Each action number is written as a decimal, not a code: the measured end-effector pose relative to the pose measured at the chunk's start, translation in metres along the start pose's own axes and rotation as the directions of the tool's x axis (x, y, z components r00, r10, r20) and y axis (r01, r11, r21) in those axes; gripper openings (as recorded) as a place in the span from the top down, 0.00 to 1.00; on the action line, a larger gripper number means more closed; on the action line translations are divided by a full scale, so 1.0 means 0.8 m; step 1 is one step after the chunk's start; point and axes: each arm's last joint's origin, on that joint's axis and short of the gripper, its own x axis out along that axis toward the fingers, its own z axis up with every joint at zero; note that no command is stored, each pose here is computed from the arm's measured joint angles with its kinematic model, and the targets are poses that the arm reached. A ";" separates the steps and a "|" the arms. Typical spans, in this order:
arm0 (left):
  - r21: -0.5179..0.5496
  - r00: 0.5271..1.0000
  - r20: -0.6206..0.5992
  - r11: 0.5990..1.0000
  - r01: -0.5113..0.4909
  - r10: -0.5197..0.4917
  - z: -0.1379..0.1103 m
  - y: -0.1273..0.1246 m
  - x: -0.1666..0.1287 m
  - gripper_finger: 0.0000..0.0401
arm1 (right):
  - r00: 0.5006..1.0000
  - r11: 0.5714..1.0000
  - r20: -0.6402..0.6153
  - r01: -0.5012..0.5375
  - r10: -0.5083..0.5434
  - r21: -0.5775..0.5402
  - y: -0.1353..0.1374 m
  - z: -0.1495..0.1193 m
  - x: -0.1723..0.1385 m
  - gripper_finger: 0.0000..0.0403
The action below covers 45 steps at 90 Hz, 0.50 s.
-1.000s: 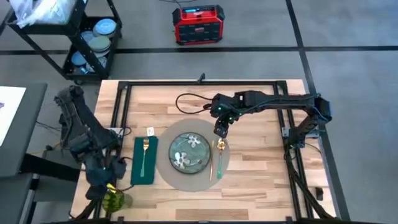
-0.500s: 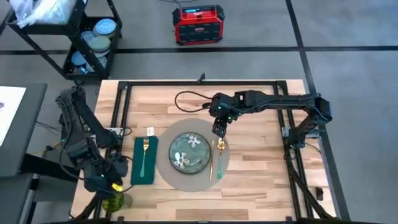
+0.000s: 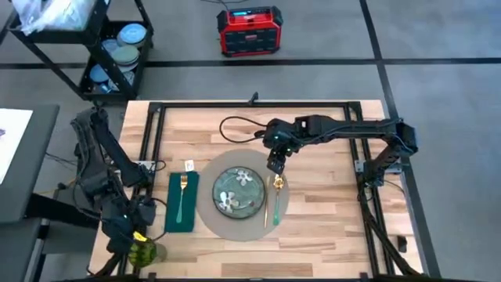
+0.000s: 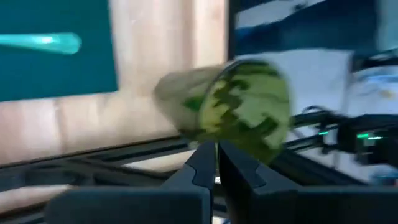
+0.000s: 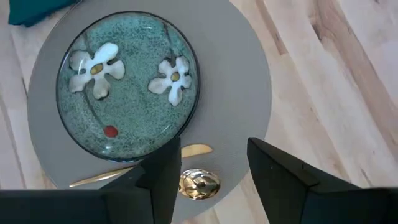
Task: Set table place
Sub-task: Put the green cup to the top right of the gray table placemat
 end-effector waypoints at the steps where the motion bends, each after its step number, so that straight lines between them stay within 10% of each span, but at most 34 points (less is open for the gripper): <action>1: -0.007 1.000 0.002 1.000 0.001 -0.001 0.000 0.001 -0.001 0.95 | 1.000 1.000 0.000 0.000 0.000 0.000 0.000 0.000 0.000 0.57; 45: 0.034 0.995 0.001 0.994 -0.105 0.105 0.005 -0.008 0.027 0.71 | 1.000 1.000 -0.002 0.000 0.000 0.002 0.000 0.000 0.000 0.57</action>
